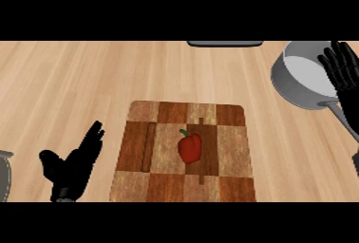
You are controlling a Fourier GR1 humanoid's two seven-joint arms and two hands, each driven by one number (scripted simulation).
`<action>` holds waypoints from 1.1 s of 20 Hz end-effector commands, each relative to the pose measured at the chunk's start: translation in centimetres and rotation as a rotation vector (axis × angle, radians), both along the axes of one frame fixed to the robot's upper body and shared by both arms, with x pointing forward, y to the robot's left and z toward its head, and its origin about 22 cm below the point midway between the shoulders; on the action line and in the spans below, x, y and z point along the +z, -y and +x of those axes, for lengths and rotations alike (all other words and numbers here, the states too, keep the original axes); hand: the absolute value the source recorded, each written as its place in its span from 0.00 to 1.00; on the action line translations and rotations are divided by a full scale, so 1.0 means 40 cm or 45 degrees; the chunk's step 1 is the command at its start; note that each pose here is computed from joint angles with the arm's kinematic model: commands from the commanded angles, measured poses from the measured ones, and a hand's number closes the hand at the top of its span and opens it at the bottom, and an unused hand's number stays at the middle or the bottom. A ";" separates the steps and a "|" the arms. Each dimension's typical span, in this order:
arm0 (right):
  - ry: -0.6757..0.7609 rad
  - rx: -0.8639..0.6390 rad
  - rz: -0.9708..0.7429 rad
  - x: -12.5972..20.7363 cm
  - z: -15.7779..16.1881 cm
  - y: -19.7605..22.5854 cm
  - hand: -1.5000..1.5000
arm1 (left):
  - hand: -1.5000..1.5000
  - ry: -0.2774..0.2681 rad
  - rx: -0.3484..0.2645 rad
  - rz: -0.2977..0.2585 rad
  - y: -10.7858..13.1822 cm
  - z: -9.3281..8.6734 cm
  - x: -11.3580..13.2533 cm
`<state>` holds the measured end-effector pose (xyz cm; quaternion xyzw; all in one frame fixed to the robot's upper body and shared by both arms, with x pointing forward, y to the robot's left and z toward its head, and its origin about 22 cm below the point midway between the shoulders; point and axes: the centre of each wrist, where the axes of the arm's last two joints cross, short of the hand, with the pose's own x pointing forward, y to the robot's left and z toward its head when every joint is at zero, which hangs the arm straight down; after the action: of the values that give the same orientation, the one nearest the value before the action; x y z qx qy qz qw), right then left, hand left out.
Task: Pick the bell pepper from the cutting board and place it in the pot
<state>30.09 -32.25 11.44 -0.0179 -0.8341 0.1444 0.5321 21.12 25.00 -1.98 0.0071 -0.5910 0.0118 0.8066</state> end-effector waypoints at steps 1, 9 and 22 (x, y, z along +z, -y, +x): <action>-0.134 0.172 -0.006 -0.053 -0.008 -0.077 0.00 | 0.50 0.049 -0.030 0.002 0.005 -0.003 0.014; 0.024 0.321 -0.355 -0.032 0.009 -0.420 0.00 | 0.50 0.286 -0.075 0.035 0.031 0.130 0.164; 0.174 0.419 -0.900 0.191 -0.082 -0.332 0.00 | 0.50 0.249 -0.019 0.031 0.043 0.112 0.167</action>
<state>27.16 -18.22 14.62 -0.0220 -0.7905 0.4498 0.4151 25.80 23.06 5.21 0.0089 -0.6693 -0.0015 0.7429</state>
